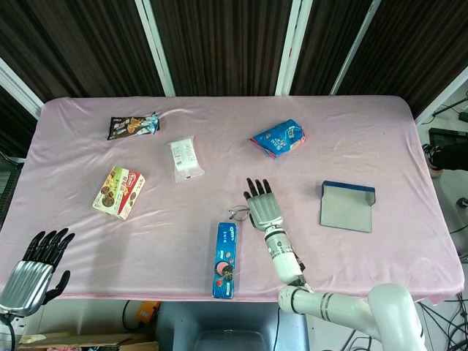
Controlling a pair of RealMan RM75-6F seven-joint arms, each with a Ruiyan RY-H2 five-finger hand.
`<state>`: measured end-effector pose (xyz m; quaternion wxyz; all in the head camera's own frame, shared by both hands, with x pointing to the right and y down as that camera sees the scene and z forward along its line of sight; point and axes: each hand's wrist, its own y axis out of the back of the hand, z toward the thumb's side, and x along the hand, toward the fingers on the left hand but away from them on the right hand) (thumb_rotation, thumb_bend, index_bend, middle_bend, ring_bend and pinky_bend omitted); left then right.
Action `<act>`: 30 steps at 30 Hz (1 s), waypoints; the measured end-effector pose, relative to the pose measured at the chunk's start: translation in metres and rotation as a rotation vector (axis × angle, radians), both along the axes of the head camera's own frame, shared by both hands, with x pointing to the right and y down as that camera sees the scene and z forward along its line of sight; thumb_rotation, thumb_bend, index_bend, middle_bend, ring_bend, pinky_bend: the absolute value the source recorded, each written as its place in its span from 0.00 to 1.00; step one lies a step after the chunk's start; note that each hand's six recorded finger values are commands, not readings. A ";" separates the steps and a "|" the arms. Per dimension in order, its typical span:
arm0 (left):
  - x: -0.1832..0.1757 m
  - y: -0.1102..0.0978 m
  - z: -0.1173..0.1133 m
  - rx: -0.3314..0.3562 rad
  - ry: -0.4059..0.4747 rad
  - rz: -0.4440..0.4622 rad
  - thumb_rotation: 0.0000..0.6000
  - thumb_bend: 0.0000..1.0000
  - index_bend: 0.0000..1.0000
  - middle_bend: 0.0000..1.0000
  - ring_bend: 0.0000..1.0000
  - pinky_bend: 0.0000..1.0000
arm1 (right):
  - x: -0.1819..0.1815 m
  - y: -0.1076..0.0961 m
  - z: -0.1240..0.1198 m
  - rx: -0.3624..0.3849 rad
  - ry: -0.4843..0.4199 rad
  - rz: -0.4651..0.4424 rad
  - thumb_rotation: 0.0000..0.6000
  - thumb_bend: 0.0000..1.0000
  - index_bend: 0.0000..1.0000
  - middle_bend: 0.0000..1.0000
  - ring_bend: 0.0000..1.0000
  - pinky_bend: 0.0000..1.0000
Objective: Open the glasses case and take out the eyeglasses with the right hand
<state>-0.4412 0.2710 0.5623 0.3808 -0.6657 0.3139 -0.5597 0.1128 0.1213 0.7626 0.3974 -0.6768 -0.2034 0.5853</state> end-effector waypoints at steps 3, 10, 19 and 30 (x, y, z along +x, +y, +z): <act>0.000 0.000 -0.001 0.002 0.001 -0.001 1.00 0.43 0.00 0.02 0.03 0.00 | 0.002 -0.003 -0.006 0.011 -0.001 0.006 1.00 0.56 0.16 0.00 0.00 0.00; 0.000 0.002 -0.003 0.007 0.003 0.001 1.00 0.43 0.00 0.02 0.03 0.00 | 0.021 -0.008 -0.039 0.066 -0.029 0.011 1.00 0.48 0.15 0.00 0.00 0.00; 0.001 0.003 -0.003 0.011 0.000 0.006 1.00 0.43 0.00 0.02 0.03 0.00 | 0.094 0.022 -0.098 0.164 0.018 -0.096 1.00 0.30 0.04 0.00 0.00 0.00; 0.012 0.008 -0.008 0.059 0.011 0.052 1.00 0.43 0.00 0.00 0.00 0.00 | 0.265 0.129 -0.197 0.329 -0.010 0.072 1.00 0.30 0.03 0.00 0.00 0.00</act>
